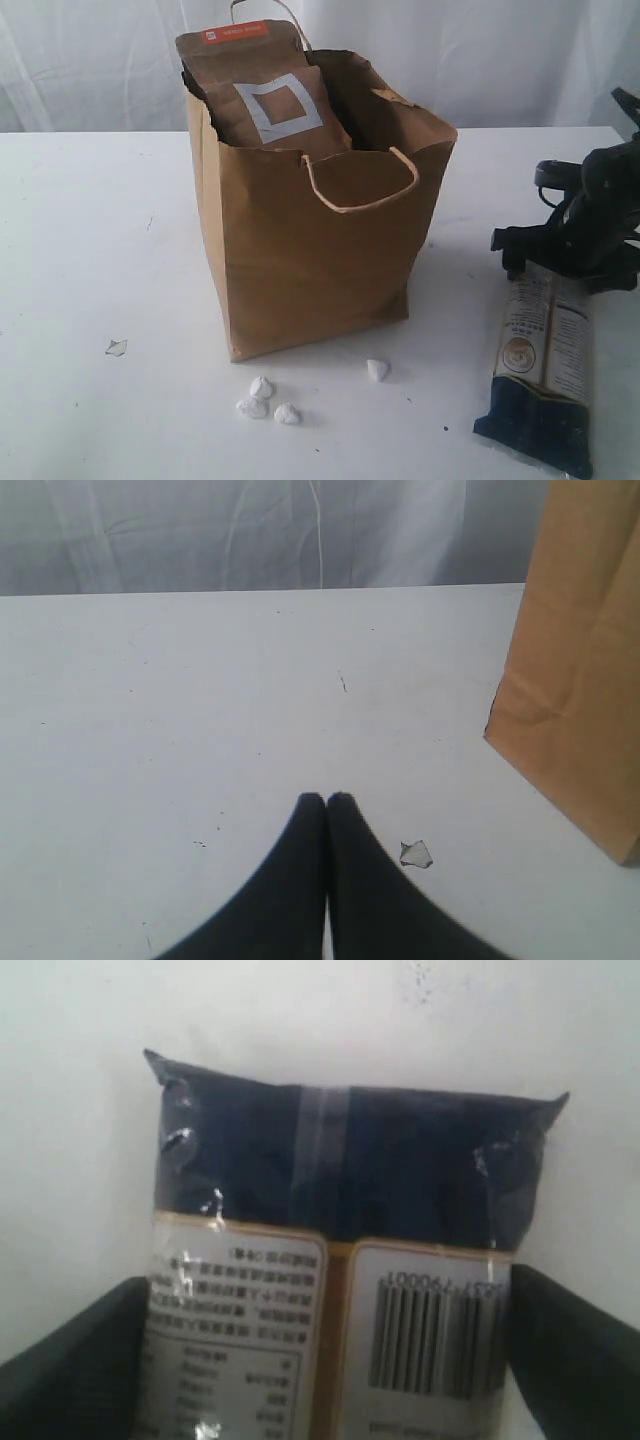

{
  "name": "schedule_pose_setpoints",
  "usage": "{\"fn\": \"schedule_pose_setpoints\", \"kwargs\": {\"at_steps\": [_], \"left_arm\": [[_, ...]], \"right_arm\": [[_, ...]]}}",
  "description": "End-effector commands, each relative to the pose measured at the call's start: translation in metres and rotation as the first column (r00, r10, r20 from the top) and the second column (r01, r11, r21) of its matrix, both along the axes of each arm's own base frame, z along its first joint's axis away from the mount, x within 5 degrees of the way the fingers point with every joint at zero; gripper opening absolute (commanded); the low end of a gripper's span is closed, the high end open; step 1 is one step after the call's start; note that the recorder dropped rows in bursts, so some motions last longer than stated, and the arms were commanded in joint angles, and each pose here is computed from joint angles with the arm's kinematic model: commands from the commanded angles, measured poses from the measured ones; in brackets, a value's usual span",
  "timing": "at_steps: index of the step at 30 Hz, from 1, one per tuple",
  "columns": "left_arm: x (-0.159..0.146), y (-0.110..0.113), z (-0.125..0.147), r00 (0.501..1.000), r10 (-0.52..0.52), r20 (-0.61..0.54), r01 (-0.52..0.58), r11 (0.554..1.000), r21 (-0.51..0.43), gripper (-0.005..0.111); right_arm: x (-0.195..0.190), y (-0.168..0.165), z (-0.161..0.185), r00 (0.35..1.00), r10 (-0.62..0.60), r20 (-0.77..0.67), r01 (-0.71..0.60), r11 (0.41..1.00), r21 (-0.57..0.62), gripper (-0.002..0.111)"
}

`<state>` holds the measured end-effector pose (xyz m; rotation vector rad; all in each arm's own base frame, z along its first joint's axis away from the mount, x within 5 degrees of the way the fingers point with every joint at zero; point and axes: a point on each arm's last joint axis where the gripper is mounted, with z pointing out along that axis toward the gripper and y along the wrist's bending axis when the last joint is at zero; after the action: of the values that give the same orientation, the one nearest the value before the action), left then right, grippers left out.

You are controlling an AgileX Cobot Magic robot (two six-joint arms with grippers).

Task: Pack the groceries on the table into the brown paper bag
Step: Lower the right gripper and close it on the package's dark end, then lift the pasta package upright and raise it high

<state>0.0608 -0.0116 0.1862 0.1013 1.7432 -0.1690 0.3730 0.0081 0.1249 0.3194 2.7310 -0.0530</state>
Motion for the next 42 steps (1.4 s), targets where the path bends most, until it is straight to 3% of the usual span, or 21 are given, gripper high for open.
{"fn": "schedule_pose_setpoints", "kwargs": {"at_steps": [1,6,9,20,26,42], "left_arm": [[0.0,0.0,-0.001,1.0,0.002,0.0,-0.002,1.0,0.001,0.0],[0.0,0.0,-0.001,1.0,0.002,0.0,-0.002,1.0,0.001,0.0],[0.0,0.0,-0.001,1.0,0.002,0.0,-0.002,1.0,0.001,0.0],[0.0,0.0,-0.001,1.0,0.002,0.0,-0.002,1.0,0.001,0.0],[0.0,0.0,-0.001,1.0,0.002,0.0,-0.002,1.0,0.001,0.0],[0.0,0.0,-0.001,1.0,0.002,0.0,-0.002,1.0,0.001,0.0]], "right_arm": [[0.001,-0.002,-0.01,0.999,0.043,-0.026,-0.043,0.999,-0.02,0.084],[0.002,-0.002,-0.013,0.997,0.073,-0.023,-0.073,0.997,-0.028,0.084],[0.002,-0.002,-0.017,0.997,0.076,-0.035,-0.077,0.997,-0.029,0.078],[-0.004,-0.003,-0.019,0.991,0.086,-0.101,-0.09,0.995,-0.032,0.001],[-0.003,0.0,0.006,0.996,0.088,-0.026,-0.088,0.996,-0.009,0.0],[-0.036,0.0,0.146,0.937,0.061,0.344,-0.067,0.998,0.006,0.0]]}}
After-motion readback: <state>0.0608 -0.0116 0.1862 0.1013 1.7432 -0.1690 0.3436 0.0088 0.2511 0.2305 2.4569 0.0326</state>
